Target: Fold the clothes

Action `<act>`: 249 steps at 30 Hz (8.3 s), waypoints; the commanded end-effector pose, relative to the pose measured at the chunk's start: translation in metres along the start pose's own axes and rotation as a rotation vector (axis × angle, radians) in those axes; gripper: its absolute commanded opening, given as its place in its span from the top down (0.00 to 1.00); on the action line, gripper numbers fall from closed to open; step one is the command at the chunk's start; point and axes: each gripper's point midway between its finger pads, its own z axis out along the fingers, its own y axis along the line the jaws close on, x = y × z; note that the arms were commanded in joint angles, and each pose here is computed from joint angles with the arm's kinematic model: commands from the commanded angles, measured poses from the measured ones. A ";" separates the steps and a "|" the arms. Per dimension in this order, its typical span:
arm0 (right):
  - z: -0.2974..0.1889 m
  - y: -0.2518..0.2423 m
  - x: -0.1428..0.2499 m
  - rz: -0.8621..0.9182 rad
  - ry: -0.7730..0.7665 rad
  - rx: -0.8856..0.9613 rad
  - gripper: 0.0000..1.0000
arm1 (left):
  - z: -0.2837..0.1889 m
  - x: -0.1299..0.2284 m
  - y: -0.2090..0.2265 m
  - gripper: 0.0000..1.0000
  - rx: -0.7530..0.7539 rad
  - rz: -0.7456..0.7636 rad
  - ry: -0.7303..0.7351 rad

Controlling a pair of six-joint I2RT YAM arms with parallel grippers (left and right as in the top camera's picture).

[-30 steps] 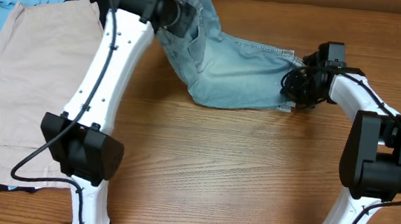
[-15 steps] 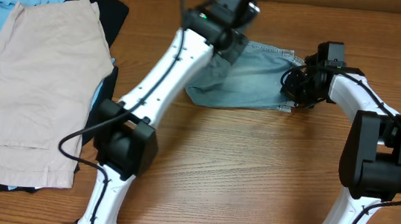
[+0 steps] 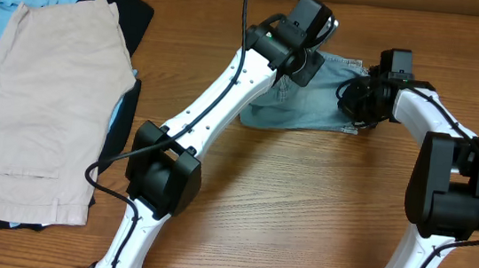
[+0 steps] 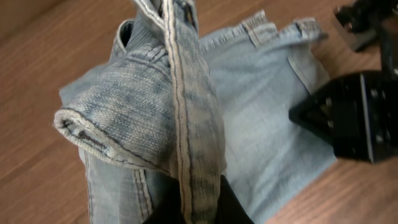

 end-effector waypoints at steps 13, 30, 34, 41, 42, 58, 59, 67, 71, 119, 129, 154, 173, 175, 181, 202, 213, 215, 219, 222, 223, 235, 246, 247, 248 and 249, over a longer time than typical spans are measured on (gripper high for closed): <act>0.003 -0.006 -0.004 0.009 -0.013 0.027 0.96 | -0.065 -0.044 -0.042 0.96 0.199 0.010 -0.120; -0.059 0.001 -0.051 0.120 -0.151 -0.082 0.81 | -0.003 -0.030 -0.033 0.00 0.200 -0.054 -0.059; -0.103 0.002 -0.069 0.078 -0.228 -0.143 0.44 | -0.005 -0.035 -0.013 0.00 0.183 -0.096 -0.076; -0.103 0.003 -0.059 -0.101 -0.192 -0.153 0.08 | -0.037 -0.045 0.043 0.00 0.127 -0.177 -0.101; -0.098 0.005 -0.055 -0.123 -0.179 -0.150 0.07 | -0.044 -0.047 0.053 0.00 0.118 -0.189 -0.108; -0.007 -0.021 -0.028 -0.229 -0.118 0.221 0.00 | -0.070 0.014 0.137 0.00 -0.073 -0.266 0.091; -0.007 -0.025 -0.029 -0.228 -0.125 0.245 0.00 | -0.071 0.016 0.138 0.00 -0.081 -0.266 0.099; -0.003 -0.041 -0.025 -0.227 -0.132 0.313 0.11 | -0.071 0.020 0.141 0.00 -0.098 -0.266 0.117; 0.008 -0.027 -0.013 -0.262 -0.088 0.250 0.38 | -0.071 0.020 0.141 0.00 -0.098 -0.267 0.116; -0.075 -0.112 -0.175 0.857 -0.857 0.021 0.96 | -0.063 0.015 0.143 0.00 -0.106 -0.263 0.094; -0.121 -0.094 -0.173 0.574 -0.843 0.117 0.00 | -0.064 0.015 0.148 0.00 -0.135 -0.261 0.092; -0.372 0.059 -0.049 -0.074 -0.931 -0.113 0.00 | -0.064 0.014 0.148 0.00 -0.133 -0.261 0.088; -0.394 0.048 -0.036 -0.058 -1.086 -0.106 0.00 | -0.064 0.014 0.148 0.00 -0.133 -0.261 0.088; -0.387 0.038 -0.021 -0.060 -1.099 -0.114 0.00 | -0.064 0.014 0.148 0.00 -0.133 -0.261 0.088; -0.349 0.005 0.033 -0.089 -1.144 -0.179 0.00 | -0.064 0.014 0.148 0.00 -0.133 -0.261 0.088; -0.230 -0.069 0.129 -0.145 -1.183 -0.294 0.00 | -0.064 0.014 0.148 0.00 -0.133 -0.261 0.088; -0.237 -0.067 0.131 -0.151 -1.210 -0.308 0.00 | -0.064 0.014 0.148 0.00 -0.133 -0.261 0.088; -0.237 -0.067 0.131 -0.151 -1.210 -0.308 0.00 | -0.064 0.014 0.148 0.00 -0.133 -0.261 0.088; -0.237 -0.067 0.131 -0.151 -1.210 -0.308 0.00 | -0.064 0.014 0.148 0.00 -0.133 -0.261 0.088; -0.237 -0.067 0.131 -0.151 -1.210 -0.308 0.00 | -0.064 0.014 0.148 0.00 -0.133 -0.261 0.088; -0.237 -0.067 0.131 -0.151 -1.210 -0.308 0.00 | -0.064 0.014 0.148 0.00 -0.133 -0.261 0.088; -0.237 -0.067 0.131 -0.151 -1.210 -0.308 0.00 | -0.064 0.014 0.148 0.00 -0.133 -0.261 0.088; -0.237 -0.067 0.131 -0.151 -1.210 -0.308 0.00 | -0.115 0.001 0.147 0.00 -0.340 -0.141 0.049; -0.237 -0.067 0.131 -0.151 -1.210 -0.308 0.00 | -0.129 -0.004 0.145 0.00 -0.367 -0.125 0.026; -0.237 -0.067 0.131 -0.151 -1.210 -0.308 0.00 | -0.147 -0.011 0.143 0.00 -0.396 -0.110 -0.012; -0.237 -0.067 0.131 -0.151 -1.210 -0.308 0.00 | -0.172 -0.022 0.143 0.00 -0.426 -0.100 -0.077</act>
